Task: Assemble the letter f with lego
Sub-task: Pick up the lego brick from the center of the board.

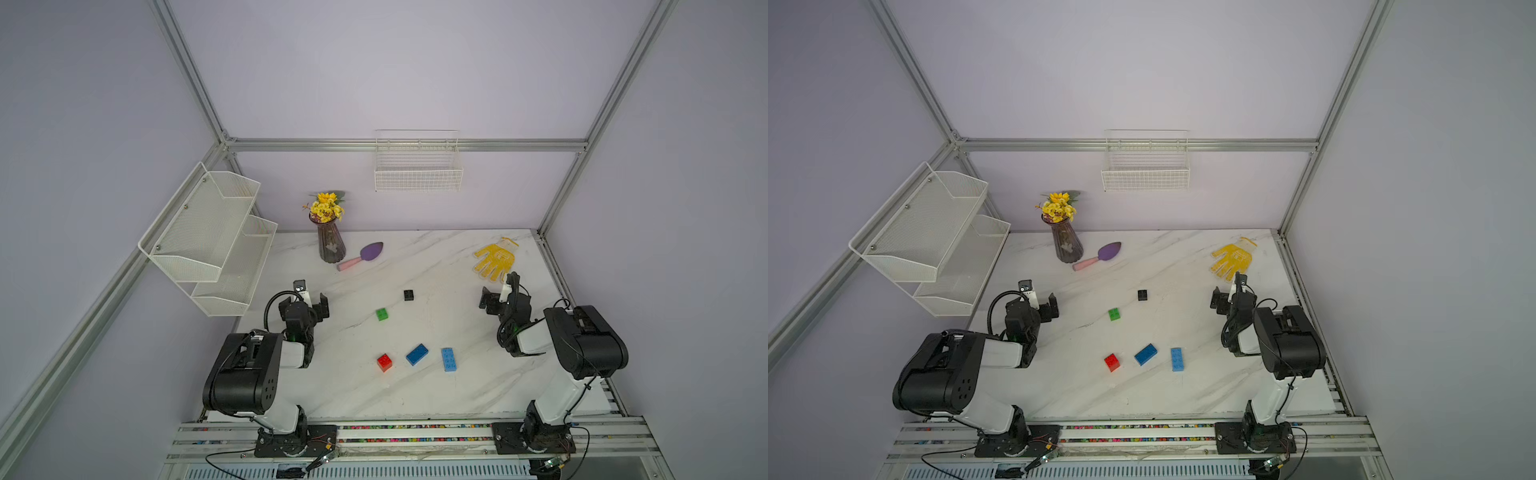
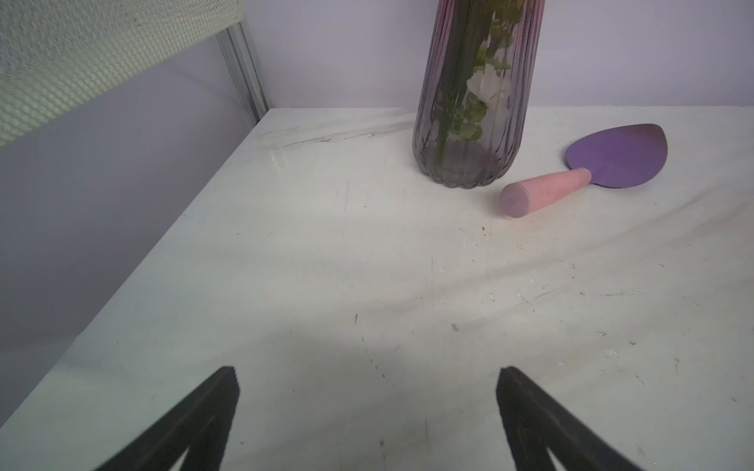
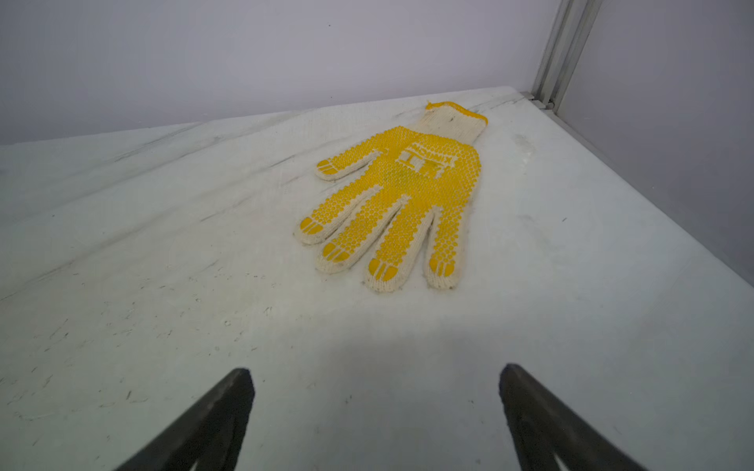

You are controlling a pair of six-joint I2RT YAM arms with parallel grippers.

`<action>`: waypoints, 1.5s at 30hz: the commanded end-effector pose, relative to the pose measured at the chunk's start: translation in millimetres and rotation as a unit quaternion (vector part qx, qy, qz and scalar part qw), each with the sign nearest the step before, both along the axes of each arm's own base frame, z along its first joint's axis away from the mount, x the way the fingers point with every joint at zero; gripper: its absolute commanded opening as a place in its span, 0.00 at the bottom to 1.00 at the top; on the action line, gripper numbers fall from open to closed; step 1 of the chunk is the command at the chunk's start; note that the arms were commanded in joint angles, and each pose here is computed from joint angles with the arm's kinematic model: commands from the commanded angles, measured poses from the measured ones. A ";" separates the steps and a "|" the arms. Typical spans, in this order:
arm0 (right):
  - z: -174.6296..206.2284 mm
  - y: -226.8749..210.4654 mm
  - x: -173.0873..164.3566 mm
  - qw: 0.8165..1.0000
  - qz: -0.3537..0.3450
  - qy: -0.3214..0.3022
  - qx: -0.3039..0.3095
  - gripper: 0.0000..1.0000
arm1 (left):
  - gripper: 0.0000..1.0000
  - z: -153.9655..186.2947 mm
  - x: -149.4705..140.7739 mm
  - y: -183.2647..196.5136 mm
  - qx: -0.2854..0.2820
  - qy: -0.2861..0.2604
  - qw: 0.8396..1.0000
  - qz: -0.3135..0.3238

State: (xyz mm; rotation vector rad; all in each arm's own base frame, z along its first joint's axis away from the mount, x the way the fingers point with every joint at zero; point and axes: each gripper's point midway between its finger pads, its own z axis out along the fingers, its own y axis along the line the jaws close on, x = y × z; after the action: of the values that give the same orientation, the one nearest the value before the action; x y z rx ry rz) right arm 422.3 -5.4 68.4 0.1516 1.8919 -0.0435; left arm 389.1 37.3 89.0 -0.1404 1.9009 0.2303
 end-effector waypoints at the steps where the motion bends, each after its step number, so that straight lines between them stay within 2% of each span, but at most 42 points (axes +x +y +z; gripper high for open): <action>1: 10.7 -0.4 4.8 1.000 -0.002 -0.022 -0.013 0.97 | 1.00 24.2 12.3 -5.4 0.010 -0.042 0.999 -0.016; 21: 10.1 0.9 5.3 1.000 0.000 -0.021 -0.009 0.97 | 1.00 24.1 12.4 -5.7 0.009 -0.041 0.999 -0.016; 24: 19.2 -4.9 2.6 0.999 -0.014 -0.037 -0.016 0.97 | 1.00 26.1 11.6 -2.7 0.013 -0.045 0.999 -0.007; 27: 34.3 -7.9 1.6 0.999 -0.025 -0.042 -0.013 0.97 | 1.00 41.2 11.7 9.9 0.010 -0.044 0.998 0.035; 30: 52.0 -9.6 1.2 0.999 -0.031 -0.040 -0.015 0.97 | 1.00 61.8 12.6 7.9 0.009 -0.032 0.999 0.029; 32: 68.2 -10.0 0.2 0.998 -0.032 -0.047 -0.013 0.97 | 1.00 87.2 10.6 6.6 0.002 -0.053 0.998 0.027; 35: 96.8 1.7 3.2 0.999 -0.007 -0.050 0.013 0.97 | 1.00 115.4 9.3 -6.2 -0.012 -0.058 0.998 -0.009; 38: 117.0 23.8 10.2 0.998 0.038 -0.022 0.038 0.97 | 1.00 134.7 2.8 -23.5 -0.036 -0.051 0.997 -0.053; 41: 128.9 52.7 14.4 0.994 0.092 0.022 0.051 0.97 | 1.00 144.1 -13.7 -35.0 -0.071 -0.036 0.994 -0.076; 45: 133.2 97.2 2.6 0.983 0.159 0.080 0.049 0.97 | 1.00 156.1 -49.0 -65.6 -0.099 -0.024 0.982 -0.158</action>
State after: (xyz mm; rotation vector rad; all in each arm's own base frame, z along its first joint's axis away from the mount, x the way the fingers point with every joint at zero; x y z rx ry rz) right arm 449.9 59.1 235.8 0.0202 1.8386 0.1736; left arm 363.7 3.0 254.4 -0.0777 1.7753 -0.0029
